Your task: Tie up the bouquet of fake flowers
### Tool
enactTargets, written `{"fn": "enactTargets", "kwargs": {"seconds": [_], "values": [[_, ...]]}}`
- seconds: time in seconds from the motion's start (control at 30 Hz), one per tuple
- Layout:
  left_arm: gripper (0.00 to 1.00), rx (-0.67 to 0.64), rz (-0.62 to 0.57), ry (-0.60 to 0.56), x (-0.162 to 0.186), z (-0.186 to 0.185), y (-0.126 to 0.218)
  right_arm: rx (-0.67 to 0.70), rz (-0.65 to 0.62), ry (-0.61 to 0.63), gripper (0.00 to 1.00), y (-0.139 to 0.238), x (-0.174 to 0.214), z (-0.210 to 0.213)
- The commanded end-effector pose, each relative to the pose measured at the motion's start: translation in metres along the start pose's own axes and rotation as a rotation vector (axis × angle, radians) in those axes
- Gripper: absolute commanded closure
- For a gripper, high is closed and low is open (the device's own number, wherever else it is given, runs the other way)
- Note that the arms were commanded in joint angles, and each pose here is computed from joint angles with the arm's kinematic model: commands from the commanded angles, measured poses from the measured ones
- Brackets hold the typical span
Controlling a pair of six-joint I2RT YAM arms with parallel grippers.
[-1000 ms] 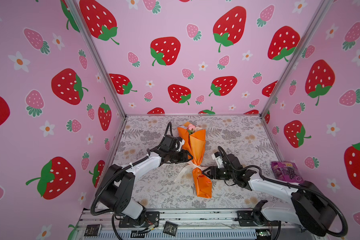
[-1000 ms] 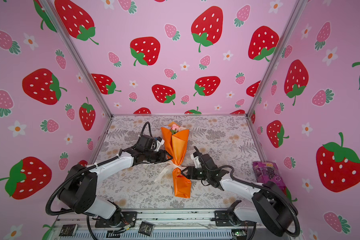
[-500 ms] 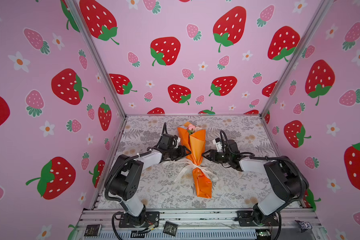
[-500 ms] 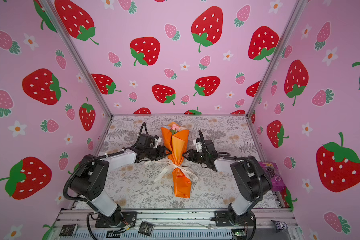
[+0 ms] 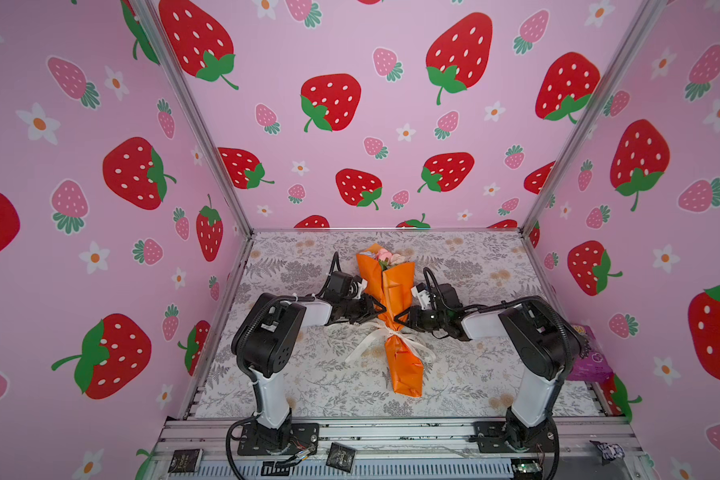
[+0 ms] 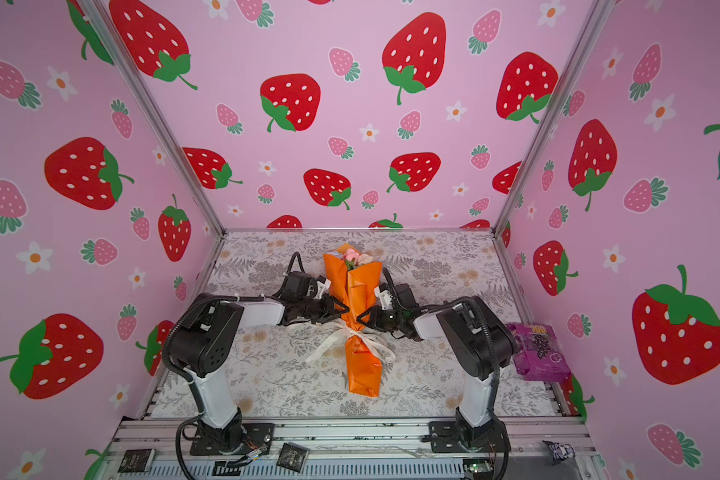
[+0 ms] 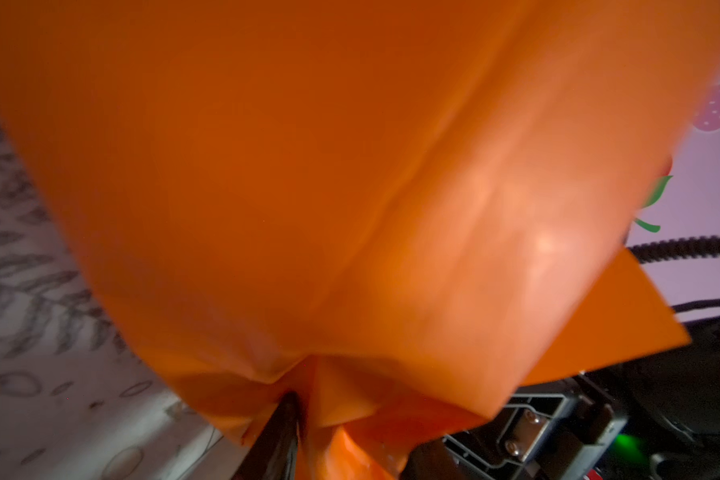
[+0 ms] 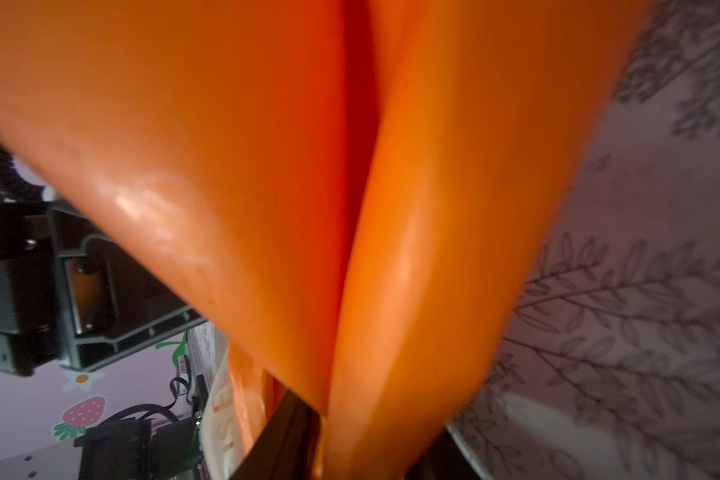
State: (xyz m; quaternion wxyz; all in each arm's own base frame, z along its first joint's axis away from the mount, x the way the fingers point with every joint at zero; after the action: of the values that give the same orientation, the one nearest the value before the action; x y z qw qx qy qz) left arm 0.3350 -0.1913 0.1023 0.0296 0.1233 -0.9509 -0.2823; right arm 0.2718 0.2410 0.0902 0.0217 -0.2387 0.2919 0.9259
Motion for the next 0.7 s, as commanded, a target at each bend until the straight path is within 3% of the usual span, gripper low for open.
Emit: {"fn": "enactTargets", "kwargs": {"seconds": [0.0, 0.1, 0.27, 0.4, 0.6, 0.67], "values": [[0.65, 0.083, 0.038, -0.049, -0.006, -0.018, -0.012, 0.082, -0.001, -0.036, 0.69, -0.008, 0.003, -0.005], [0.67, 0.087, 0.068, -0.073, -0.007, -0.024, -0.023, 0.129, -0.06, -0.05, 0.76, 0.0, 0.002, -0.004], [0.75, 0.125, 0.102, -0.098, -0.015, -0.035, -0.045, 0.187, -0.15, -0.026, 0.77, 0.019, -0.01, 0.005], [0.8, 0.129, 0.097, -0.092, -0.027, -0.042, -0.059, 0.236, -0.184, -0.064, 0.78, 0.029, -0.013, -0.016], [0.82, 0.1, 0.06, -0.089, -0.034, -0.048, -0.06, 0.16, -0.083, 0.06, 0.79, 0.017, -0.03, -0.019], [0.76, 0.077, 0.028, -0.093, -0.033, -0.048, -0.053, 0.197, -0.077, 0.067, 0.79, 0.02, -0.032, -0.019]]}}
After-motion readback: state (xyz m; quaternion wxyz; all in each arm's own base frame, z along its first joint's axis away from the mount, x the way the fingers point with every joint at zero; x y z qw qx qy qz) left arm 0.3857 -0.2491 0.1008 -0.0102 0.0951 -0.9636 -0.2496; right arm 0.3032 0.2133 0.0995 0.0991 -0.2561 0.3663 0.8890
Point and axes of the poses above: each gripper's point midway between its finger pads, its own y axis back along the fingers, its own z axis along the line the jaws close on, x = y × z, the point moved 10 cm from there along y, back along the fingers, and after that the axes turned 10 degrees about y, right-handed, at the moved point
